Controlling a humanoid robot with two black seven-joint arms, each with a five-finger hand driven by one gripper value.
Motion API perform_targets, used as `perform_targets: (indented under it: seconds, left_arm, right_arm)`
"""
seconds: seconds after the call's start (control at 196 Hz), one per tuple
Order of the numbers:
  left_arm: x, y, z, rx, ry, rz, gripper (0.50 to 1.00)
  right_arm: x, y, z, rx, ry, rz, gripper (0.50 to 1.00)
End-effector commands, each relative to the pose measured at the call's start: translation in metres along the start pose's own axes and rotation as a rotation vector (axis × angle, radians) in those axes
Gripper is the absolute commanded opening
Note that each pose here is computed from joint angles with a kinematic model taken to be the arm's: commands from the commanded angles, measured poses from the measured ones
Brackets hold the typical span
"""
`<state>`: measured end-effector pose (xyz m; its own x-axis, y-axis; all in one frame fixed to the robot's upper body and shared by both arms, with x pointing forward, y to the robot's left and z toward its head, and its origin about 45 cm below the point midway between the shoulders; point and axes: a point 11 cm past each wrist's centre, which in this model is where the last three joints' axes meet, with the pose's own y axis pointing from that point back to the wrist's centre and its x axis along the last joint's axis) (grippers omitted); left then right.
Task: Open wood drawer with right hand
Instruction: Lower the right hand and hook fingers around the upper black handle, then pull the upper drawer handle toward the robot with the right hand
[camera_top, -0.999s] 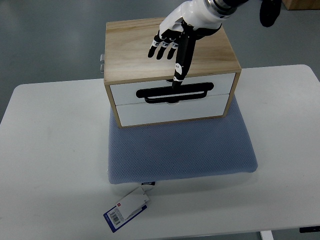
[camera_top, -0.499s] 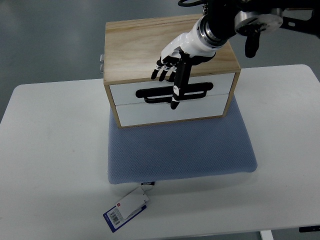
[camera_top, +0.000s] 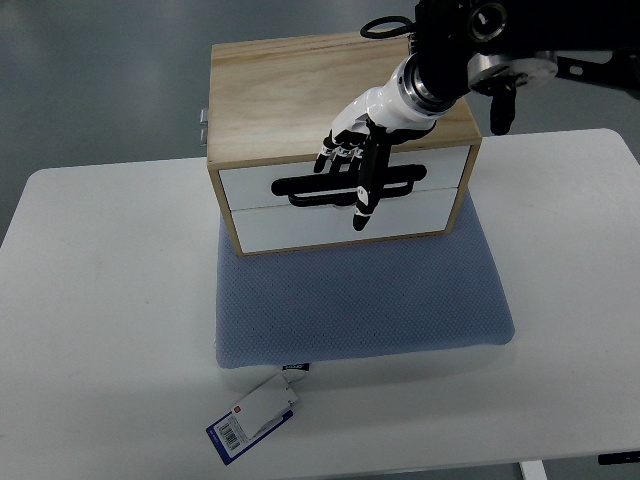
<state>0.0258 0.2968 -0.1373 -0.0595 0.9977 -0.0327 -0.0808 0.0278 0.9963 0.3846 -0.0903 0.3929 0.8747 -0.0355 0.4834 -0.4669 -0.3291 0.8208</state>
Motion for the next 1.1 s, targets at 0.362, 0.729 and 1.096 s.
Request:
perform_targets:
  seconds: [0.362, 0.729, 1.096]
  left_arm:
    - [0.002, 0.000, 0.000, 0.000, 0.000, 0.007, 1.000]
    - [0.003, 0.000, 0.000, 0.000, 0.003, 0.009, 1.000]
    - [0.003, 0.000, 0.000, 0.000, 0.001, 0.009, 1.000]
  right_arm:
    - [-0.006, -0.017, 0.014, -0.028, 0.021, -0.002, 0.942]
    - [-0.009, -0.032, 0.033, -0.066, 0.023, -0.001, 0.942]
    - [-0.015, -0.043, 0.039, -0.078, 0.020, -0.018, 0.942]
